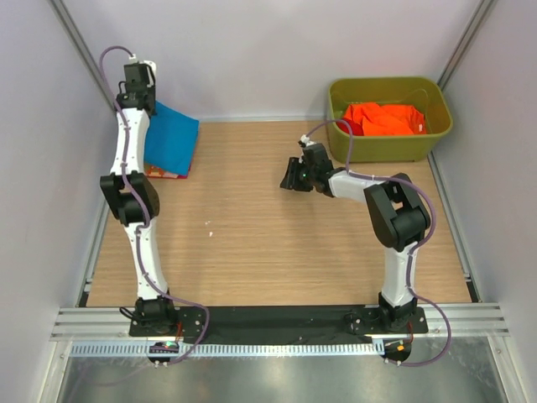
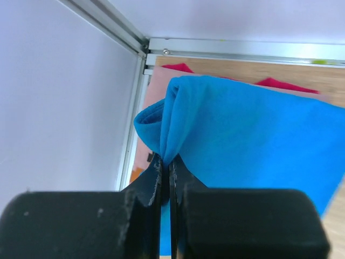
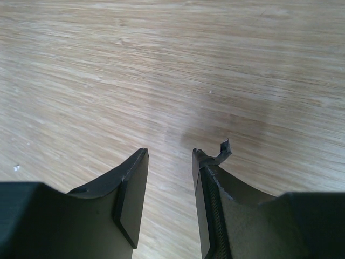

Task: Fold and stack the t-shirts
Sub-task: Neatly place the folded tshirt to the corner

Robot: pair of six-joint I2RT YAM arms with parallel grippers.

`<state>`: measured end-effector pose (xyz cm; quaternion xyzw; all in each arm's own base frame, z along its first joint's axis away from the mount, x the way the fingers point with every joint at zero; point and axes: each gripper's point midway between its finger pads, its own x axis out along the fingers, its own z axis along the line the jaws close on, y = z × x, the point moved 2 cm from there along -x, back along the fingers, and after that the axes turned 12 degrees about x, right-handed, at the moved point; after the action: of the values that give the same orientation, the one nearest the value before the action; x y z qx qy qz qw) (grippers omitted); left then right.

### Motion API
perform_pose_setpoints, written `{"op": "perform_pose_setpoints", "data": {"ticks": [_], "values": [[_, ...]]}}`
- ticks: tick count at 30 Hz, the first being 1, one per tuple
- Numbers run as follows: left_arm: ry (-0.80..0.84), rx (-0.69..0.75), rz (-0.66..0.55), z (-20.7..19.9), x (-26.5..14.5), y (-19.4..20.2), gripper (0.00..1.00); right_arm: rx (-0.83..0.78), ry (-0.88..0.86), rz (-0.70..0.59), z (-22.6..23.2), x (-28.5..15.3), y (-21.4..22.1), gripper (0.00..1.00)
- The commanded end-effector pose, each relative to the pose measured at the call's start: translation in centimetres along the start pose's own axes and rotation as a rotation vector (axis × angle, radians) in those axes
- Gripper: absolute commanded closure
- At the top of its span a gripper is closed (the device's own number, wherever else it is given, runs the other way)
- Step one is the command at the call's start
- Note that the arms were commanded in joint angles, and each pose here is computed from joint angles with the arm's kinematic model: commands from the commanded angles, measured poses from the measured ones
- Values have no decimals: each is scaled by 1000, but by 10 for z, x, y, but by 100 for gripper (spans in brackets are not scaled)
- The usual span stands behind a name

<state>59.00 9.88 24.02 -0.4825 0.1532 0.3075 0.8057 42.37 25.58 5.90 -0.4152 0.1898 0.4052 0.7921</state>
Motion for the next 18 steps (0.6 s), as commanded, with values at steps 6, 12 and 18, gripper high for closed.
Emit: {"op": "perform_pose_setpoints", "data": {"ticks": [6,12,18], "values": [[-49,20,15,7,57,27,100,-32,42,-38,-7,10,-16,55],[-120,68,83,16,73,50,100,-29,42,-39,-9,8,-18,55],[-213,17,158,38,92,82,100,-28,41,-36,-10,10,-17,55]]}}
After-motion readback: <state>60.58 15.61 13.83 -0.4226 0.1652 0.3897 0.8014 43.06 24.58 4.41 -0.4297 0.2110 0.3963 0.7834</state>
